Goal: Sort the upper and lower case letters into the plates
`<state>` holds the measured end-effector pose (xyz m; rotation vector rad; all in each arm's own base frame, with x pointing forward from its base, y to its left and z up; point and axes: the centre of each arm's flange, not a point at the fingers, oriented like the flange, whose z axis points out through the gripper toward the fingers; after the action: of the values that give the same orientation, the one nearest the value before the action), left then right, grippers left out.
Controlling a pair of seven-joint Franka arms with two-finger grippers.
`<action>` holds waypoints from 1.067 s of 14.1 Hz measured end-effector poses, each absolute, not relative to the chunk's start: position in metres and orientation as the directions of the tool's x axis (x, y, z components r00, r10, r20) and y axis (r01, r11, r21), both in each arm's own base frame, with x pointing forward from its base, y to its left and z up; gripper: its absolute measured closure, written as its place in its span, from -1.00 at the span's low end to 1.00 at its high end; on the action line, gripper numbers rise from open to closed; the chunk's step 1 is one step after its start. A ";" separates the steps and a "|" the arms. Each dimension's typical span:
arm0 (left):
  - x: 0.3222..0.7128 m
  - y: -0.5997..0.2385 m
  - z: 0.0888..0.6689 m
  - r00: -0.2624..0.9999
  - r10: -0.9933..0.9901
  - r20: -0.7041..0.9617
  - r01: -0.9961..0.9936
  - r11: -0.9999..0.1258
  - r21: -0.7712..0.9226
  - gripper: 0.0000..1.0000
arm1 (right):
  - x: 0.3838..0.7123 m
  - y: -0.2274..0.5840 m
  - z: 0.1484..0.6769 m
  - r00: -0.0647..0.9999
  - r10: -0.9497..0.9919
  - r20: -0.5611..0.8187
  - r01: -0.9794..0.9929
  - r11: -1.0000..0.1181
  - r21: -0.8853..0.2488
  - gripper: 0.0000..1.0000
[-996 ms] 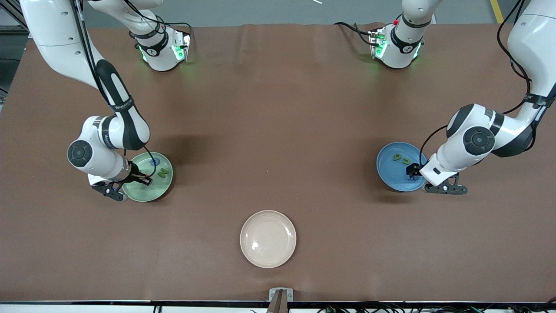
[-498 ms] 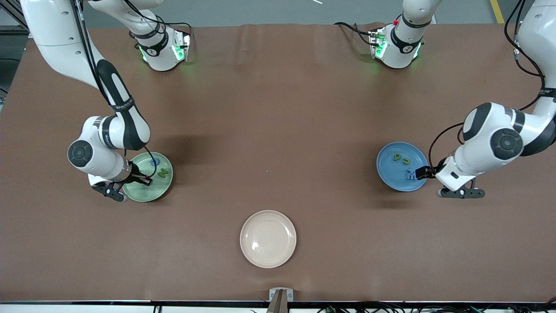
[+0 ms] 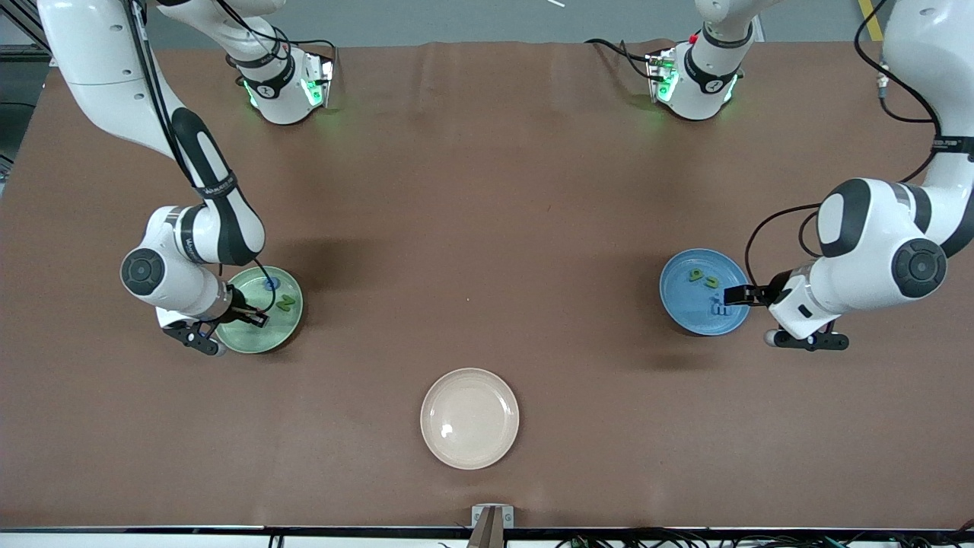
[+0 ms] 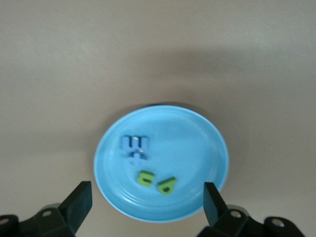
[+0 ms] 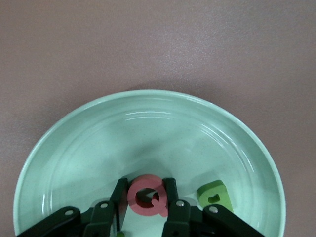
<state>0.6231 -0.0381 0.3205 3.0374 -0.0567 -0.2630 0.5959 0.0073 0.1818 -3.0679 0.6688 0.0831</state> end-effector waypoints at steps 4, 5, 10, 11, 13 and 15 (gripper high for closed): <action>0.624 -0.058 0.365 0.993 -0.019 -0.117 -0.014 -0.999 0.049 -0.98 | 0.599 0.008 0.184 0.908 -0.416 -0.047 -0.416 -0.909 0.008 -0.24; 0.622 -0.058 0.381 0.995 -0.019 -0.097 -0.015 -0.999 0.048 -0.98 | 0.599 0.008 0.185 0.909 -0.415 -0.045 -0.416 -0.910 0.007 -0.43; 0.602 -0.044 0.493 1.000 -0.004 -0.001 -0.004 -0.998 0.062 -0.99 | 0.612 0.011 0.207 0.906 -0.409 -0.107 -0.409 -0.912 0.025 -1.00; 0.595 -0.039 0.515 1.000 -0.002 0.025 -0.003 -0.998 0.066 -0.99 | 0.619 0.013 0.224 0.906 -0.404 -0.124 -0.404 -0.914 0.028 -1.00; 0.579 -0.032 0.548 0.999 -0.002 0.047 -0.005 -0.998 0.070 -0.99 | 0.634 0.015 0.270 0.913 -0.385 -0.136 -0.384 -0.923 0.039 -1.00; 0.567 -0.027 0.577 0.999 -0.001 0.039 -0.003 -0.997 0.073 -0.99 | 0.644 0.015 0.319 0.923 -0.358 -0.140 -0.350 -0.934 0.078 -1.00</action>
<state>0.5671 -0.0275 0.5773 3.0681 -0.0030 0.0593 0.6444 0.0147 0.3192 -3.1318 0.5761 0.2436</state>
